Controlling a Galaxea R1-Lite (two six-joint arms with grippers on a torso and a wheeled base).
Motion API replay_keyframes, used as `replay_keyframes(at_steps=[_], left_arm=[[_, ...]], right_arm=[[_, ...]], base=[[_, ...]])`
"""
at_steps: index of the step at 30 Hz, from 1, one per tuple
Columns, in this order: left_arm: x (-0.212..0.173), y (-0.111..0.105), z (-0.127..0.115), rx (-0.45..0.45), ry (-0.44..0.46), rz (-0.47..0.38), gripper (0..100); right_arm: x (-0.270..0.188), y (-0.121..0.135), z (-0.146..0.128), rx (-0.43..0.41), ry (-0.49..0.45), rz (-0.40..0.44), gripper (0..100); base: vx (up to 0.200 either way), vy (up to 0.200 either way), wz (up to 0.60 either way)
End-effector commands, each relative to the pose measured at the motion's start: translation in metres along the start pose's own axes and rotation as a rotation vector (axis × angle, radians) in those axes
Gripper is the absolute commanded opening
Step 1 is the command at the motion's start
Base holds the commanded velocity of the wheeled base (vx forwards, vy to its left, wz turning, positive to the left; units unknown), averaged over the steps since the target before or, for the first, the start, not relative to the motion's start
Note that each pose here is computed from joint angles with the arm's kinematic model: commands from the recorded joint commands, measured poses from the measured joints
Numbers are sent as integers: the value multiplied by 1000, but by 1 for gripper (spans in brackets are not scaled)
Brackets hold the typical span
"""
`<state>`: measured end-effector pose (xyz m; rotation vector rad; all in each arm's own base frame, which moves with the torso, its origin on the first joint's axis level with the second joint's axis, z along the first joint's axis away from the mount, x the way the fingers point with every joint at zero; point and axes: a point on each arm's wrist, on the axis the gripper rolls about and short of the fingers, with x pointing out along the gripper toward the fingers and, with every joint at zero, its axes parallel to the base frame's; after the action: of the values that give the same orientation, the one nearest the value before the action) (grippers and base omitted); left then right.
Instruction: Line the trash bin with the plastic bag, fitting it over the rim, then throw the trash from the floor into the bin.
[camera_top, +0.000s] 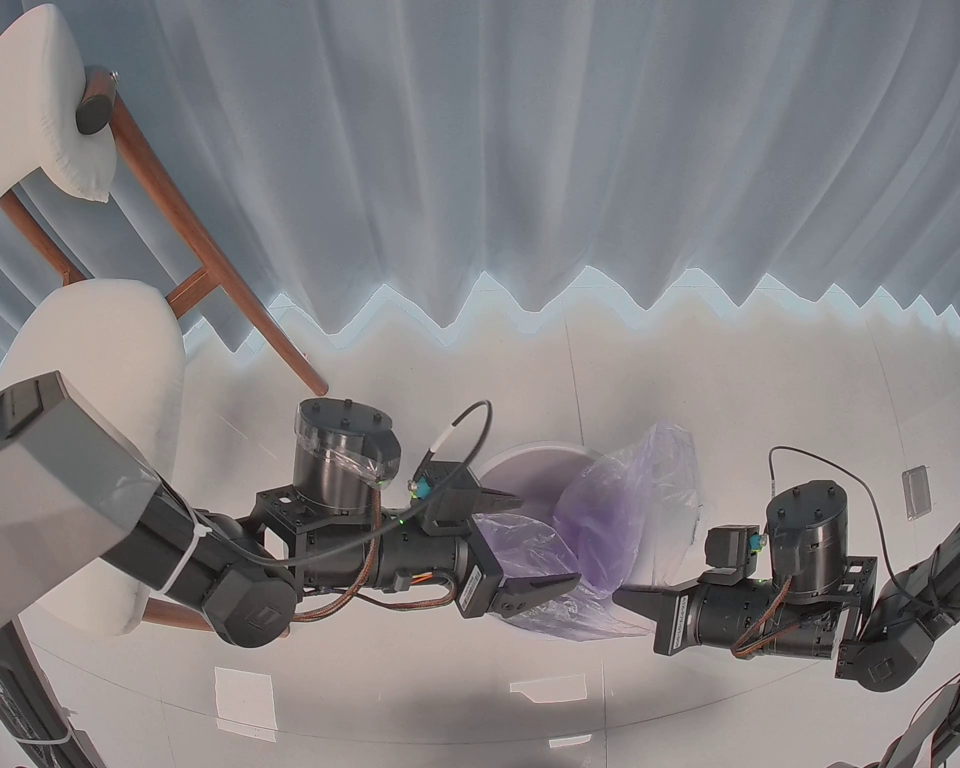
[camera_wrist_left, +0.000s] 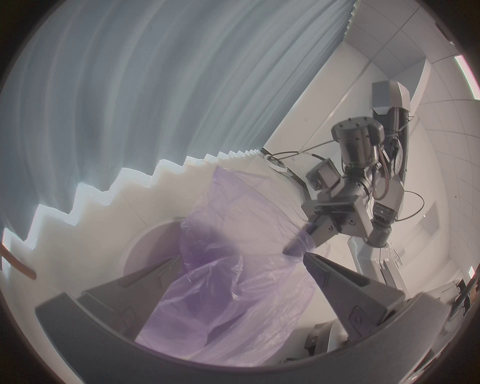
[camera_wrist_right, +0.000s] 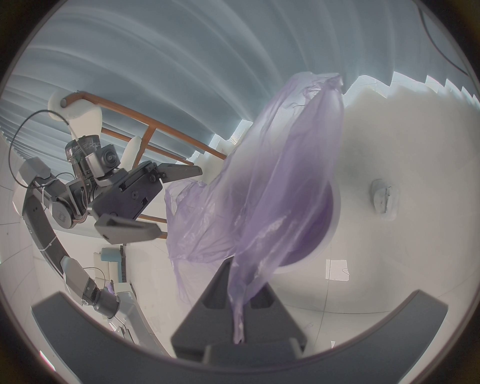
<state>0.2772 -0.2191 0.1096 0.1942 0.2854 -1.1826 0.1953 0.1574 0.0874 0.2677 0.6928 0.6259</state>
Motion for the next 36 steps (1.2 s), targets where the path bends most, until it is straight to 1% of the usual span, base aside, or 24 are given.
replay_keyframes(at_steps=[1, 4, 8, 17, 24, 35, 36], left_arm=[[2, -1, -5, 19, 13, -14, 100], [3, -1, -6, 33, 17, -16, 100], [8, -7, -4, 47, 14, -36, 100], [18, -9, -7, 53, 20, -32, 100], [23, -12, -13, 48, 35, -46, 100], [27, -11, -20, 37, 60, -29, 100], [27, -11, -21, 35, 64, -30, 0]], right_arm=[[1, -2, -3, 3, 13, -9, 0], [0, -2, -4, 0, 18, -10, 0], [0, -2, -5, -1, 20, -9, 0], [-2, -3, -8, -3, 30, -11, 0], [-1, -2, -7, -4, 28, -8, 0], [-1, -2, -7, -2, 23, -10, 0], [-1, -2, -7, -2, 23, -10, 0]], base=[[0, 0, 0], [0, 0, 0], [0, 0, 0], [0, 0, 0], [0, 0, 0], [0, 0, 0], [0, 0, 0]])
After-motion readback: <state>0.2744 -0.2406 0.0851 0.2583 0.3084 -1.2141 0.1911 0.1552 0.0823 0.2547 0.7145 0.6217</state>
